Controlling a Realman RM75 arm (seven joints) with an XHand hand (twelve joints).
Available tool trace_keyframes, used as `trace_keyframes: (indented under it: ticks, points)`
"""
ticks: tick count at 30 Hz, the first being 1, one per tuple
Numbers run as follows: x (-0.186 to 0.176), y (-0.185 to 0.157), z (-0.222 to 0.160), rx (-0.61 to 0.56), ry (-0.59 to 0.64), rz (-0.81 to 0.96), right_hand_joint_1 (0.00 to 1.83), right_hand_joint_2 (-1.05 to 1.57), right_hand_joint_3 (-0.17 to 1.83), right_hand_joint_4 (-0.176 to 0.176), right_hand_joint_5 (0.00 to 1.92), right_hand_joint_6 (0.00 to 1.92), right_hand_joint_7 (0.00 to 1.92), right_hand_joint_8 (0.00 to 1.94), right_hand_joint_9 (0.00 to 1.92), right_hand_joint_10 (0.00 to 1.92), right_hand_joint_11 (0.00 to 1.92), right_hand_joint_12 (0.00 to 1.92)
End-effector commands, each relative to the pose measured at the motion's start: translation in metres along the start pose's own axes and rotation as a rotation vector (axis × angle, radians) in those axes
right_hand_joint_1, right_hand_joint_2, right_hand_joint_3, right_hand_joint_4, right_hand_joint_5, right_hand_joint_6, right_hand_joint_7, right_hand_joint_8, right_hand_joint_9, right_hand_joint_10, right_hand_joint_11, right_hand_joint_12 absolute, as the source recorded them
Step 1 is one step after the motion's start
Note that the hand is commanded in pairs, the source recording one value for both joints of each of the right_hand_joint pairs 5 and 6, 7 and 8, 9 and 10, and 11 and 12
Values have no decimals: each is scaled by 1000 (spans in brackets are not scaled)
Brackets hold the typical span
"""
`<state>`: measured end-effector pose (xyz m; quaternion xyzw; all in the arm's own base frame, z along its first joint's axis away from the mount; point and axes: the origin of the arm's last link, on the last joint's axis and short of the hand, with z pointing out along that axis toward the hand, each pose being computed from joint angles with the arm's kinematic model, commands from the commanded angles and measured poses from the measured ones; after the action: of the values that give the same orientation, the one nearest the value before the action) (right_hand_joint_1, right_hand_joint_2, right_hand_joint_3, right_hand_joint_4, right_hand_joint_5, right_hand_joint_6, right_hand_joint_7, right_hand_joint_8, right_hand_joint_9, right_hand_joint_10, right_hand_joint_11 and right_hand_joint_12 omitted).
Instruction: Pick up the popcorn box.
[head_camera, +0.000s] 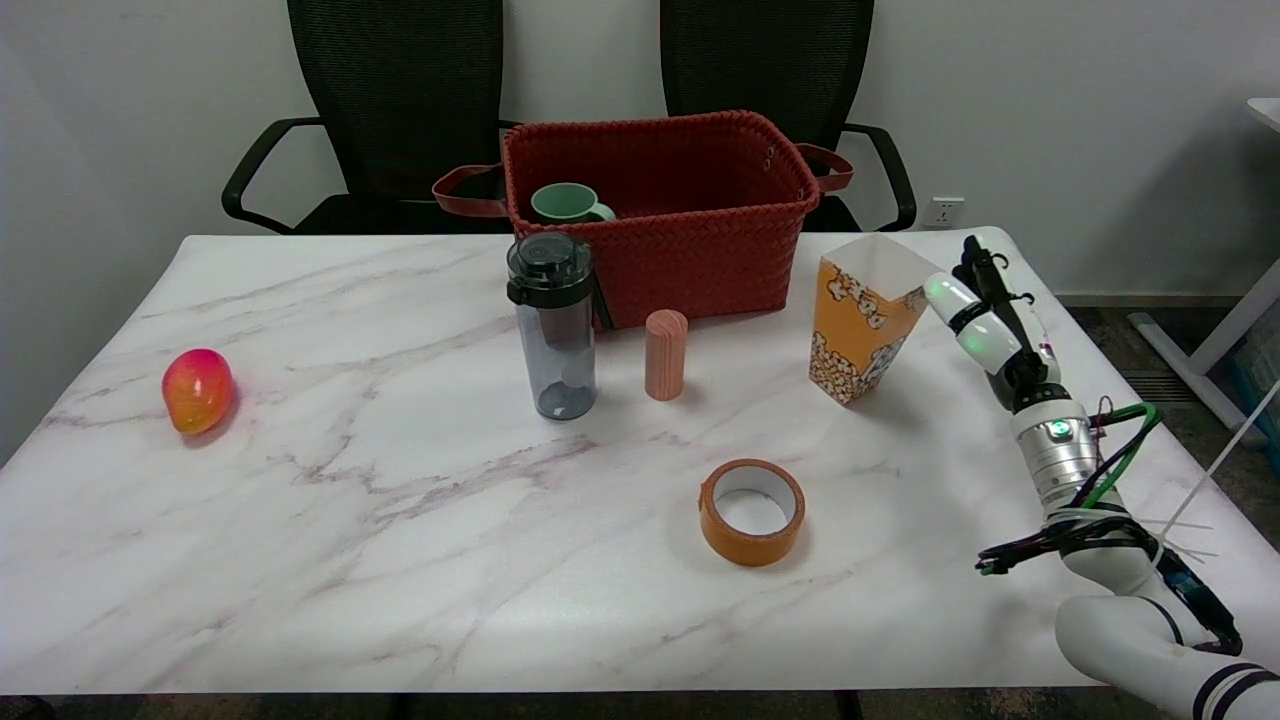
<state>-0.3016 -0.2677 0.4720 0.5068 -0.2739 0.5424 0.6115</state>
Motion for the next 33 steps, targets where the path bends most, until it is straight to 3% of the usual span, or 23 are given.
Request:
trace_keyframes:
  ticks: [1, 6, 8, 10, 22, 33]
  points:
    - [15, 0, -13, 9, 14, -2, 424, 841, 505, 0, 0, 0, 0, 0, 84, 84, 214, 214]
    - [15, 1, -17, 4, -11, -24, 464, 758, 542, 0, 0, 0, 0, 0, 91, 91, 216, 216]
    - [15, 1, -18, 5, -20, -35, 599, 619, 232, 0, 0, 0, 0, 0, 94, 94, 227, 227]
    - [14, 1, -18, 6, -26, -43, 647, 580, 129, 0, 0, 0, 0, 0, 99, 99, 249, 249]
    - [7, 4, -22, -1, -61, -61, 733, 490, 69, 0, 0, 0, 0, 0, 121, 121, 281, 281]
    - [-2, 13, -20, -42, -130, -124, 868, 365, -175, 0, 0, 0, 0, 0, 118, 118, 283, 283]
